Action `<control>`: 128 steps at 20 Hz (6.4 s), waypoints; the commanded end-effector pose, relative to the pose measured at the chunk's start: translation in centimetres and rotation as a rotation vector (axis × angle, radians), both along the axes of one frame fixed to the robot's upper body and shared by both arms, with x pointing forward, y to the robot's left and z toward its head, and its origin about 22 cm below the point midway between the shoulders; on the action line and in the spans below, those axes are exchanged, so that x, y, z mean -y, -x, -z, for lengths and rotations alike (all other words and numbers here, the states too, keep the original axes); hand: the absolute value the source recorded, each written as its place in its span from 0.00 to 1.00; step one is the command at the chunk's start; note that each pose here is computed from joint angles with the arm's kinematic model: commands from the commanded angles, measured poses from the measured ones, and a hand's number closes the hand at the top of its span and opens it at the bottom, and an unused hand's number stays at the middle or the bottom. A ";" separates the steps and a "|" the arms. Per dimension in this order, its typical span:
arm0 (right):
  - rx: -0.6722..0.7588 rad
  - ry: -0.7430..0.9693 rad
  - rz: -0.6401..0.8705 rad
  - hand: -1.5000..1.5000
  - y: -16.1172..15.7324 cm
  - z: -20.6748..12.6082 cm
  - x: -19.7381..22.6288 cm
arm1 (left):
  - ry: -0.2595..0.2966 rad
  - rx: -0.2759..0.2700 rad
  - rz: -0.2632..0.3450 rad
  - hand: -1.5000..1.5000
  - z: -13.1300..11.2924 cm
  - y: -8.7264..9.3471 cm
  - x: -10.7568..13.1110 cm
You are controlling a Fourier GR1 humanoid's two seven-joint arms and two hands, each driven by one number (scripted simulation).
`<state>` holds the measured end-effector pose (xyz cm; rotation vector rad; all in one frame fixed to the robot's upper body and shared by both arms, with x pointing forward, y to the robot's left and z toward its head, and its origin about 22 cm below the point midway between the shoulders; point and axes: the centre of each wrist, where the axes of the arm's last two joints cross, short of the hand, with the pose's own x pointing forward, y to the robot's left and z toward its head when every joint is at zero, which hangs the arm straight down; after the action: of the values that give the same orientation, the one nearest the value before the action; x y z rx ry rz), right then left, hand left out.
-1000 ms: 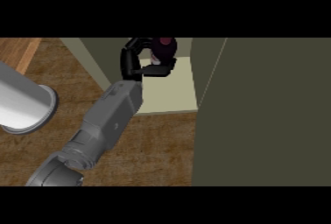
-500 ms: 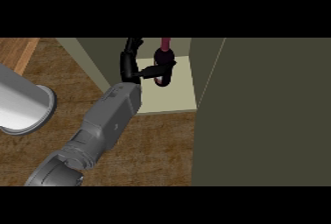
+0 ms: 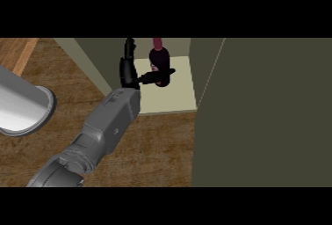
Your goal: Pick up the wine, place it into the cabinet and close the cabinet
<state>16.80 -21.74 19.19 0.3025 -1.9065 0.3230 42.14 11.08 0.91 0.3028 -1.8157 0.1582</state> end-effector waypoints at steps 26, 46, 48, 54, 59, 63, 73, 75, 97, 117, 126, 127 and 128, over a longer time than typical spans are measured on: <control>-0.004 -0.021 -0.030 0.00 -0.5 -0.1 -0.3 | 0.126 0.058 0.154 0.00 2.2 1.1 -1.1; -0.001 -0.005 -0.013 0.00 0.6 -1.6 0.0 | 0.215 0.040 0.212 0.00 4.9 5.9 1.0; -0.004 -0.014 0.002 0.00 1.2 -0.1 -0.7 | 0.219 0.042 0.240 0.00 3.4 6.3 2.7; 0.009 -0.008 0.049 0.00 0.4 0.0 0.4 | 0.207 0.073 0.234 0.00 3.0 11.1 5.2; 0.014 -0.026 0.047 0.00 1.2 -1.2 0.3 | 0.212 0.099 0.240 0.00 3.0 15.2 6.1; 0.012 -0.014 0.057 0.00 3.4 -1.7 -0.4 | 0.247 0.099 0.267 0.00 1.2 17.1 5.2; -0.008 -0.007 0.038 0.00 3.7 -1.1 0.9 | 0.253 0.102 0.210 0.00 -0.2 23.6 3.4; 0.013 -0.013 0.043 0.00 3.6 -2.4 -0.1 | 0.283 0.119 0.203 0.00 -0.9 24.2 4.3; -0.174 0.033 -0.250 1.00 4.2 0.1 -0.6 | 0.247 0.135 0.356 0.00 -4.0 30.9 -7.0; -0.166 0.074 -0.559 1.00 7.9 0.0 -8.8 | 0.226 0.164 0.263 0.00 -6.7 29.8 -17.3; -0.173 0.025 -0.516 1.00 8.8 0.4 -11.8 | 0.226 0.152 0.297 0.00 -7.9 30.1 -20.6; -0.152 0.039 -0.516 1.00 8.6 0.4 -12.4 | 0.221 0.156 0.297 0.00 -7.9 30.0 -19.8; -0.152 0.043 -0.498 1.00 8.3 0.0 -12.2 | 0.225 0.159 0.305 0.00 -8.7 29.2 -21.7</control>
<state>11.03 -11.41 17.53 0.6270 -1.5873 0.5659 12.43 31.13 8.65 -0.1369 -1.9580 0.1860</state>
